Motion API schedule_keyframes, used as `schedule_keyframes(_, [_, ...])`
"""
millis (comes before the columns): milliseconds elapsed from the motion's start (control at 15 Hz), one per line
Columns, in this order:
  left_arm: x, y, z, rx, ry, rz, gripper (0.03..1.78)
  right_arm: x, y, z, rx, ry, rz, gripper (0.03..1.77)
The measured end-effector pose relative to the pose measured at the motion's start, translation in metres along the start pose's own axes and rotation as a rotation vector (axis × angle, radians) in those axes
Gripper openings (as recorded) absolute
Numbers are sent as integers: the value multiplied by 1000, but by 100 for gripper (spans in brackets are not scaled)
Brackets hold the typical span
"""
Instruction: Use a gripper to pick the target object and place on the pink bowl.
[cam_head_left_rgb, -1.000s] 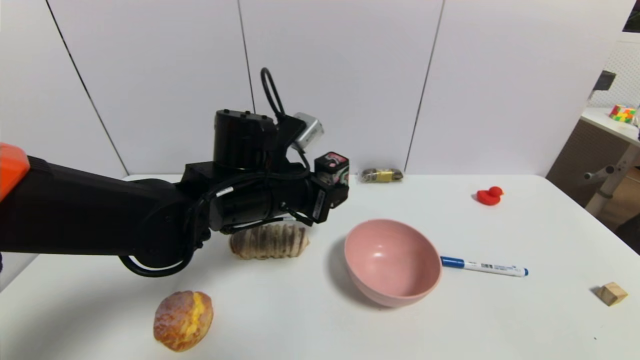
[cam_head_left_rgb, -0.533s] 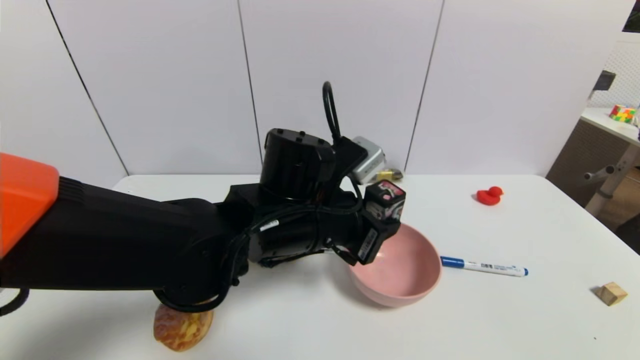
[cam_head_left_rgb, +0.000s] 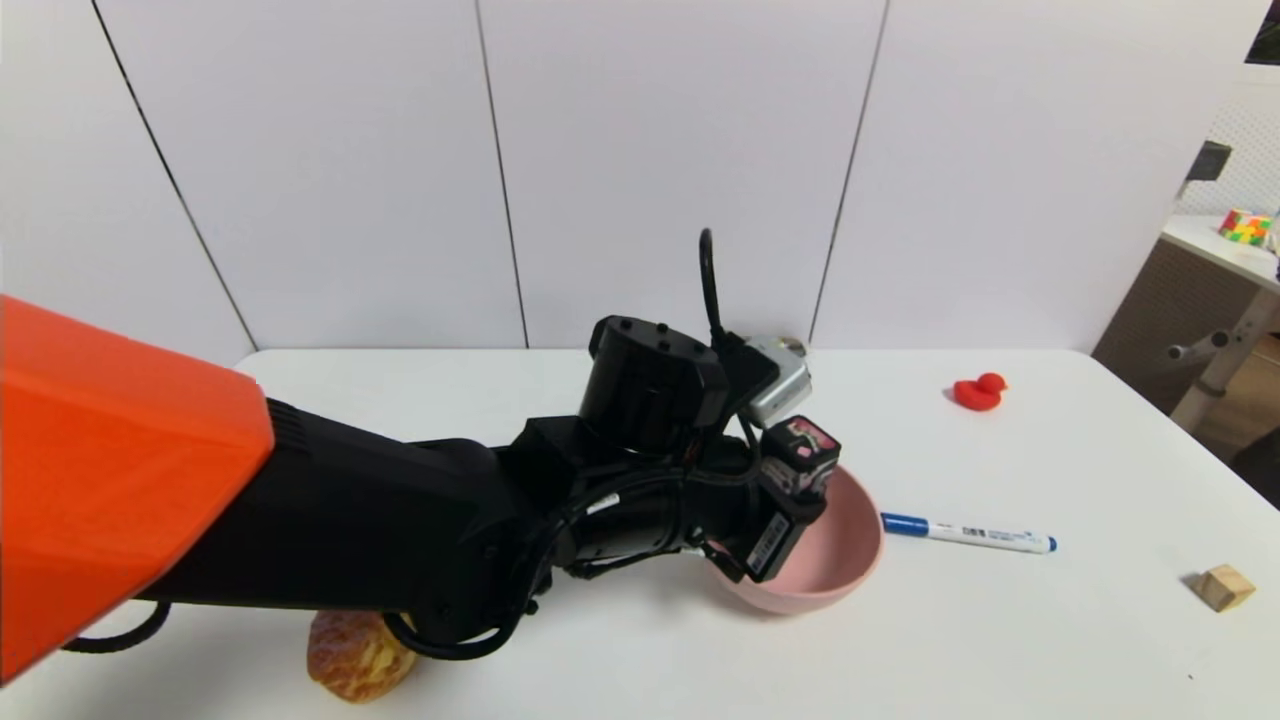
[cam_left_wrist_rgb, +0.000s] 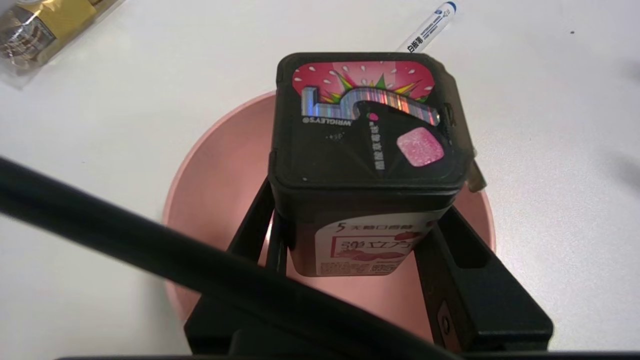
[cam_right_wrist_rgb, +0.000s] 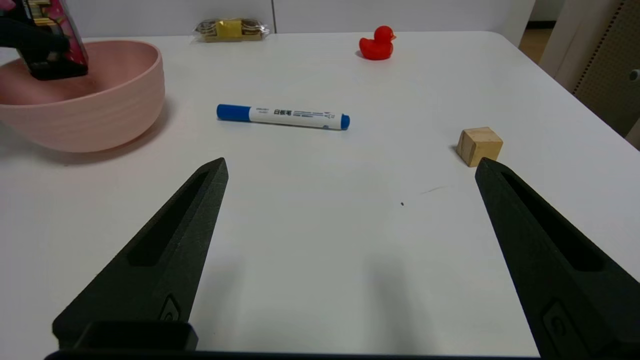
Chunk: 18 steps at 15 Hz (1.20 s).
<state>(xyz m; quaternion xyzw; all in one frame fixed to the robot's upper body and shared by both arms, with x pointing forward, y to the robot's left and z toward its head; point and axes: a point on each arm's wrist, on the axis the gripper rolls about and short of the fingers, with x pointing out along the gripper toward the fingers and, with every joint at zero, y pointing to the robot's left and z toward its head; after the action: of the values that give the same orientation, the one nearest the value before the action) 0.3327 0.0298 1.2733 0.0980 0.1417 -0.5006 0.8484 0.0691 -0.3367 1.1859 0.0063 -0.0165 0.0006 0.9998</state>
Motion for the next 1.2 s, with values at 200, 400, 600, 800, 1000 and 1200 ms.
schedule_keyframes(200, [11,2,-7,-7,9,2,76,0,0,0,0,0,0,171])
schedule_keyframes(400, [19,4,-11,-13,20,1,76,0,0,0,0,0,0,171])
schedule_keyframes(600, [22,4,-14,-15,29,0,89,0,0,0,0,0,0,171])
schedule_keyframes(800, [22,8,-15,-18,35,10,115,0,0,0,0,0,0,171])
schedule_keyframes(1000, [21,9,-15,-17,33,13,133,0,0,0,0,0,0,171])
schedule_keyframes(1200, [8,10,-5,-16,31,19,145,0,0,0,0,0,0,171])
